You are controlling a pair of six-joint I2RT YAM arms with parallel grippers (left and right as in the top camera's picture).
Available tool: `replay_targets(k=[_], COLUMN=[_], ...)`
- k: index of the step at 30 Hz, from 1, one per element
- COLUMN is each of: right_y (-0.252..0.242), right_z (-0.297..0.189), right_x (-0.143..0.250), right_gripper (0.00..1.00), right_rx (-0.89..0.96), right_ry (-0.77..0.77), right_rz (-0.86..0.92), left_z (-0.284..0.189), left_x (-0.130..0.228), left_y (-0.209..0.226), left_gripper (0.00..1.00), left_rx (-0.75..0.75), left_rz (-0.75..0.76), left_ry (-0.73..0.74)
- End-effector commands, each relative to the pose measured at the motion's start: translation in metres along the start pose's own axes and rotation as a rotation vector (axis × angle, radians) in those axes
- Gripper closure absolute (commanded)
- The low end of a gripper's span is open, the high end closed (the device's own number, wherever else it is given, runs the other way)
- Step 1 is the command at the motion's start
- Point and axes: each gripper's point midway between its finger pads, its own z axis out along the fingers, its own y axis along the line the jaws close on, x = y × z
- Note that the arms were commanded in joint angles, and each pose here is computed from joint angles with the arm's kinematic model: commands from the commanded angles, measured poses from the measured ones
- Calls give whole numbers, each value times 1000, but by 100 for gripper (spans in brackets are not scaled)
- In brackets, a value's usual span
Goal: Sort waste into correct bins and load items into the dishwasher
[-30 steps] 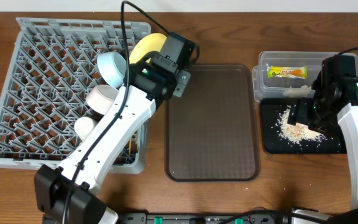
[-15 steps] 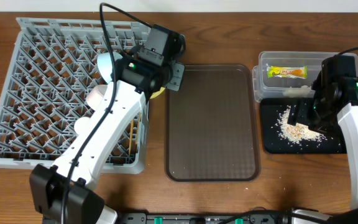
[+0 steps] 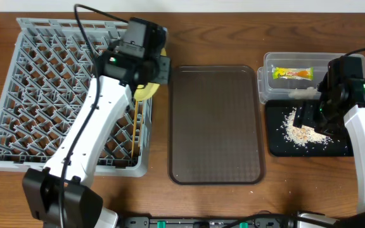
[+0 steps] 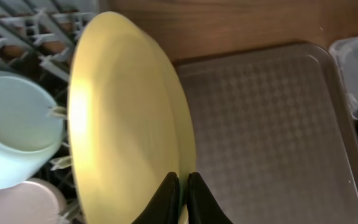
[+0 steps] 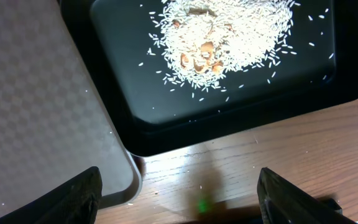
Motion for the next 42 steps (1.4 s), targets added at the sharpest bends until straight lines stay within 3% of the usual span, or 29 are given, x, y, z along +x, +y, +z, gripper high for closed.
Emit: replay_targets(k=[1,8,10,11,14,16,24,28,31,37,42], right_y=[-3,-2,-2,-2,-2,-2,61,95,104,82,68], right_z=[-5,-5,-5,-5,-5,-5,-15,-29,-31,-6,-13], right_x=[-2,-2,-2,-2,-2,-3,-37,-71,-88,-67,-52], right_gripper=[22,22,22,22,21,21,18,14,2,1,1], right_rx=[-3,-4,-4,-4,-4,-6,-215,-221,-176,-119,-106], right_ry=[-18,-18,-18,-18,-19,-23,-193,-386,-470,-313,-279], right_rz=[1,1,0,1,0,0,-186,-284,-304,-287,-263], left_z=[-12,-18,-20,-21,-24,-31,-84,-81,-74,-78,-85], left_x=[-11,-14,-14,-14,-14,-16,-7,17,50,106,128], left_y=[23,69,80,86,98,102,83,73,74,74,73], left_gripper=[92,92,83,69,45,40,33,29,21,16,15], left_rx=[-32,-92,-106,-113,-130,-136,-122,-116,-125,-155,-157], left_rz=[-54,-142,-164,-174,-199,-206,-184,-178,-198,-259,-257], left_ry=[-35,-50,-53,-52,-58,-76,-124,-23,111,330,355])
